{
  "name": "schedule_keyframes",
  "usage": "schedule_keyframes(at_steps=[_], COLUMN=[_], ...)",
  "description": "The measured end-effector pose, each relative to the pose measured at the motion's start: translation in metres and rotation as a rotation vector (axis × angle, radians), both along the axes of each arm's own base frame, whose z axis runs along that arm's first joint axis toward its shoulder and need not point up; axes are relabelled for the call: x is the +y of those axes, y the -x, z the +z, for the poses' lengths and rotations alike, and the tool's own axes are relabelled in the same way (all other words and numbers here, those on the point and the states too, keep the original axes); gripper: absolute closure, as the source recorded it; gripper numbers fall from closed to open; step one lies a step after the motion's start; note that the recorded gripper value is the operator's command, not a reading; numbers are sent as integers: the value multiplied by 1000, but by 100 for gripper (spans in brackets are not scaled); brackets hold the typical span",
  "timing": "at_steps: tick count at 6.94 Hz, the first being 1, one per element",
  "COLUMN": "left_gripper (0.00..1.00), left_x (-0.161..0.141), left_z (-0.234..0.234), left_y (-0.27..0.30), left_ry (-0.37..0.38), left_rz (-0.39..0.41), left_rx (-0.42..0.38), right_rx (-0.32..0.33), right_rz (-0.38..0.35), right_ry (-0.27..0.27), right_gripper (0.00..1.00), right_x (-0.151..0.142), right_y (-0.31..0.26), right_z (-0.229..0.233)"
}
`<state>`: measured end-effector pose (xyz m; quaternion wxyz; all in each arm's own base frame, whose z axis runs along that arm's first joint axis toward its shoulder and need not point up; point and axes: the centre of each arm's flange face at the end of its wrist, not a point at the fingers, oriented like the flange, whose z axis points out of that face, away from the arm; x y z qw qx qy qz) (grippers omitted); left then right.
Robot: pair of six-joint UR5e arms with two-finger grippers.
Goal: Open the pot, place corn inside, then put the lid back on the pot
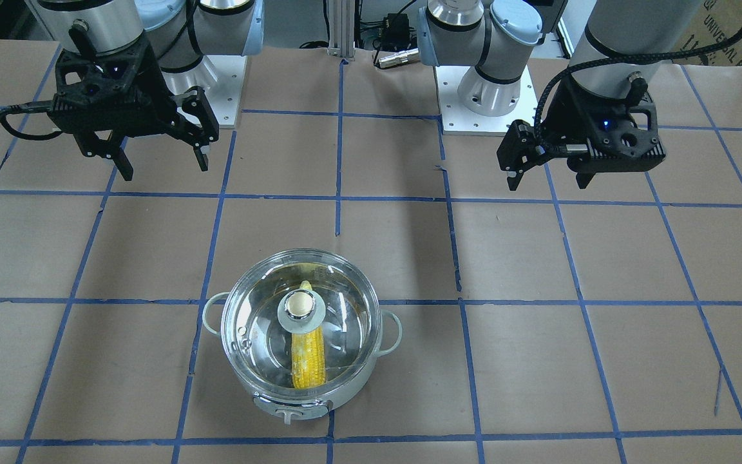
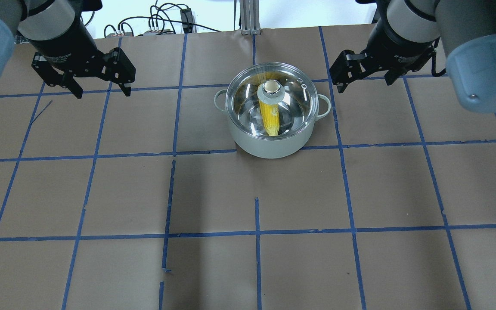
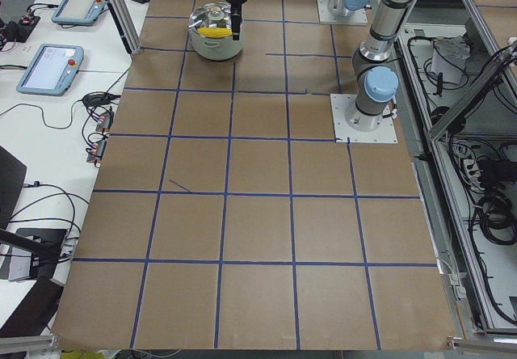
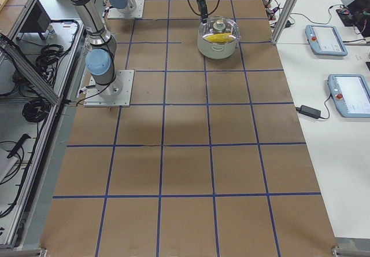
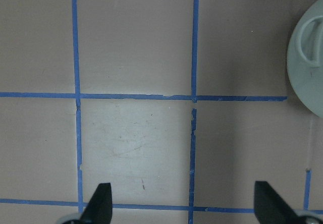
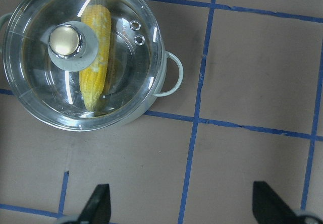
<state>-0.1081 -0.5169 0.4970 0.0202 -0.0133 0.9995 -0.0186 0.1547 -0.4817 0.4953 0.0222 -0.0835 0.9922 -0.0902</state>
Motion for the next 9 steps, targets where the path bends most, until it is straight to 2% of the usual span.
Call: schedule_keyframes(at_steps=[1,4,9], left_gripper=[0,0,0], left_x=[0,-1,-1], left_z=[0,0,1], left_y=[0,0,0], left_ry=[0,0,1], left_rz=[0,1,2], left_rx=[0,0,-1], right_rx=[2,25,46], right_rz=[13,18,23], right_ry=[-8,-17,-126], right_gripper=[1,1,1], right_x=[-3,-41,-34], right_y=[0,3,5], right_z=[-6,-4,-13])
